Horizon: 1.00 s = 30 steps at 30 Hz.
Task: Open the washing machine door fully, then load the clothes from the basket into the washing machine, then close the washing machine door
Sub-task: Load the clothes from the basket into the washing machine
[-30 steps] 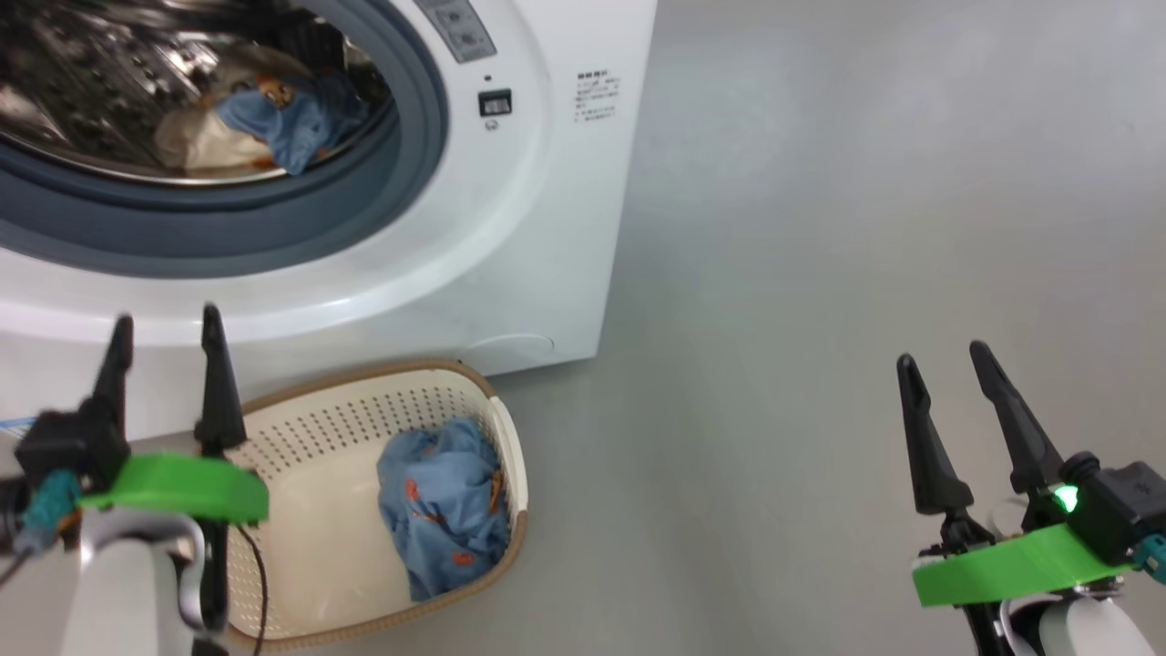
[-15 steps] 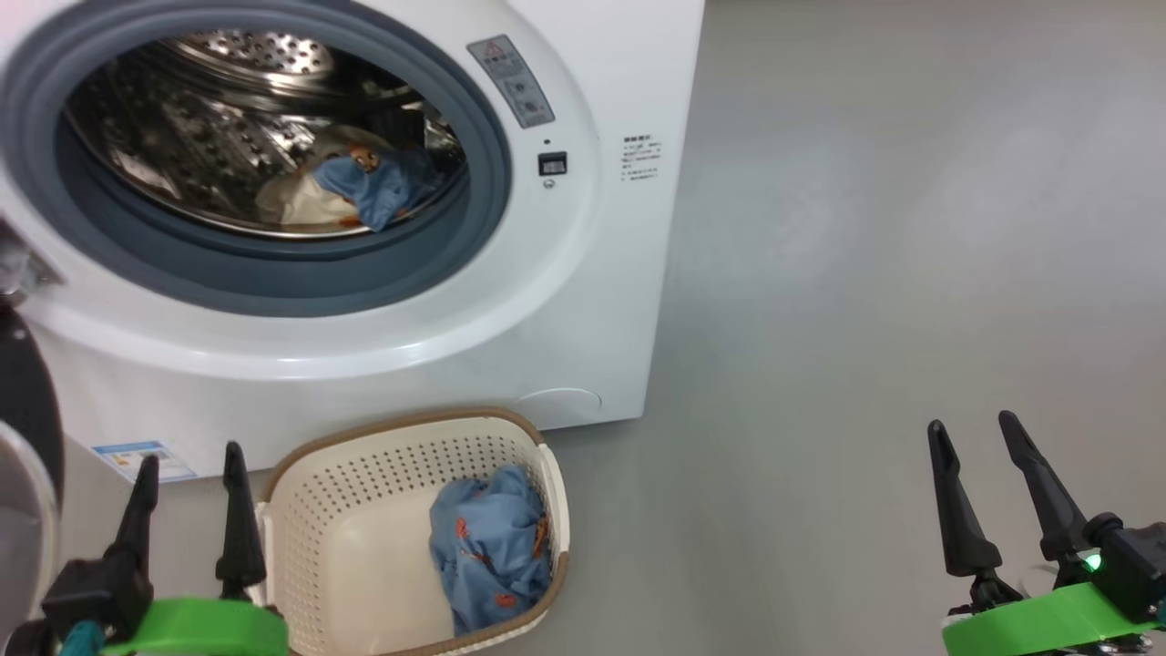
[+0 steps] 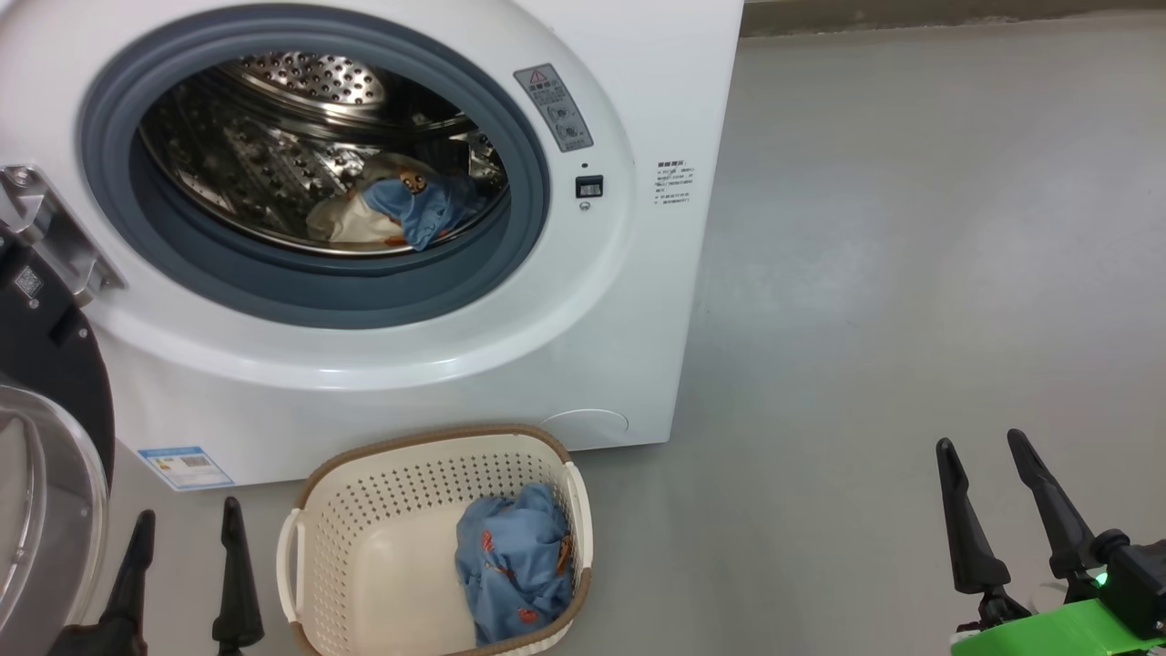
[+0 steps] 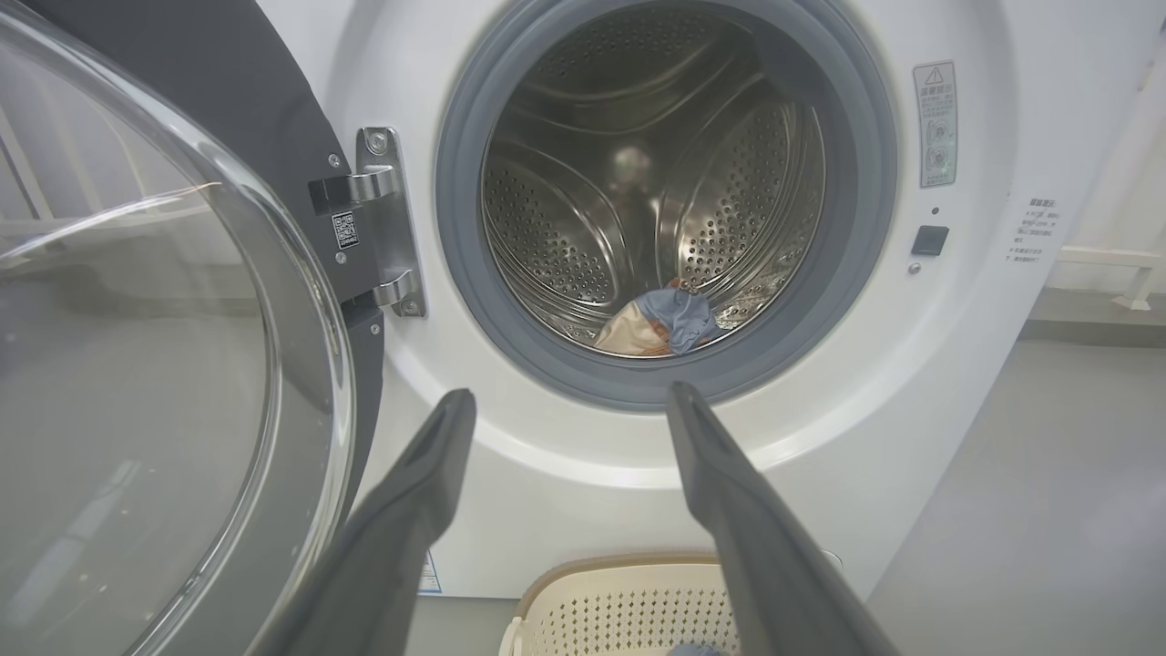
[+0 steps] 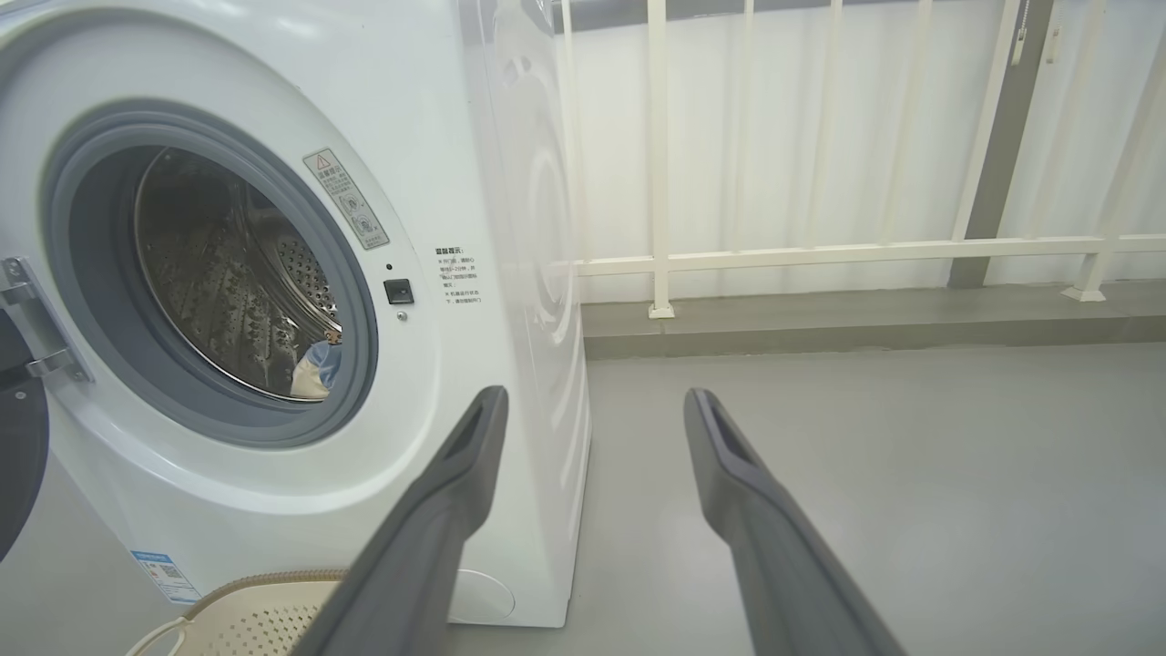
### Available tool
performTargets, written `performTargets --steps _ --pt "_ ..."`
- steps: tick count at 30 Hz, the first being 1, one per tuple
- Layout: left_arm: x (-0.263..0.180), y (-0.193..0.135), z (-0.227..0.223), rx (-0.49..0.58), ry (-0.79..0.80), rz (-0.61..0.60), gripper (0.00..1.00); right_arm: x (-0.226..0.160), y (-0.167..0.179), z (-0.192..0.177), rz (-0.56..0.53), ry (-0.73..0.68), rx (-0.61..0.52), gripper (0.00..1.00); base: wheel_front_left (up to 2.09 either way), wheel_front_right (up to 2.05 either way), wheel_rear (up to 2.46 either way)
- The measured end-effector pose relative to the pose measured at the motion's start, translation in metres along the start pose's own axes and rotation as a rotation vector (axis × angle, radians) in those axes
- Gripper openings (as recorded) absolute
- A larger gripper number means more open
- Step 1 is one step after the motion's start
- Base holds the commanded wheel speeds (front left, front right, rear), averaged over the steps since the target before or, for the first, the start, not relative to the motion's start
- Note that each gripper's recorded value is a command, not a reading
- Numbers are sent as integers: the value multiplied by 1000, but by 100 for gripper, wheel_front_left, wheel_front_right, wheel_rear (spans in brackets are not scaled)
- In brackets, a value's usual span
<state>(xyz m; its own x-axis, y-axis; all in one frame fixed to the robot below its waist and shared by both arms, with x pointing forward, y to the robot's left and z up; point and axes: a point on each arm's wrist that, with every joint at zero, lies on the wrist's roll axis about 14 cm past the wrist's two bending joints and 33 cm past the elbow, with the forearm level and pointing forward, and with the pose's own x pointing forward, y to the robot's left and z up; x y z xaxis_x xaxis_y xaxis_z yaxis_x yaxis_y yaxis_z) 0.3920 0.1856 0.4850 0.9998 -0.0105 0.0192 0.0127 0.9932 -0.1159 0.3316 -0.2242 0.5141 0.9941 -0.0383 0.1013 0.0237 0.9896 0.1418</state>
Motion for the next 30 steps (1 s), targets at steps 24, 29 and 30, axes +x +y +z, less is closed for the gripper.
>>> performTargets --steps 24,29,30 --pt "0 1 -8 -6 21 4 100 2 -5 -3 -10 14 -13 100 0 0 0" --pt "0 -1 -26 -18 75 -1 100 3 -6 -10 -17 35 -10 100 0 0 0" --pt "0 -2 -31 -19 90 -2 100 4 -6 -12 -19 40 -8 100 0 0 0"
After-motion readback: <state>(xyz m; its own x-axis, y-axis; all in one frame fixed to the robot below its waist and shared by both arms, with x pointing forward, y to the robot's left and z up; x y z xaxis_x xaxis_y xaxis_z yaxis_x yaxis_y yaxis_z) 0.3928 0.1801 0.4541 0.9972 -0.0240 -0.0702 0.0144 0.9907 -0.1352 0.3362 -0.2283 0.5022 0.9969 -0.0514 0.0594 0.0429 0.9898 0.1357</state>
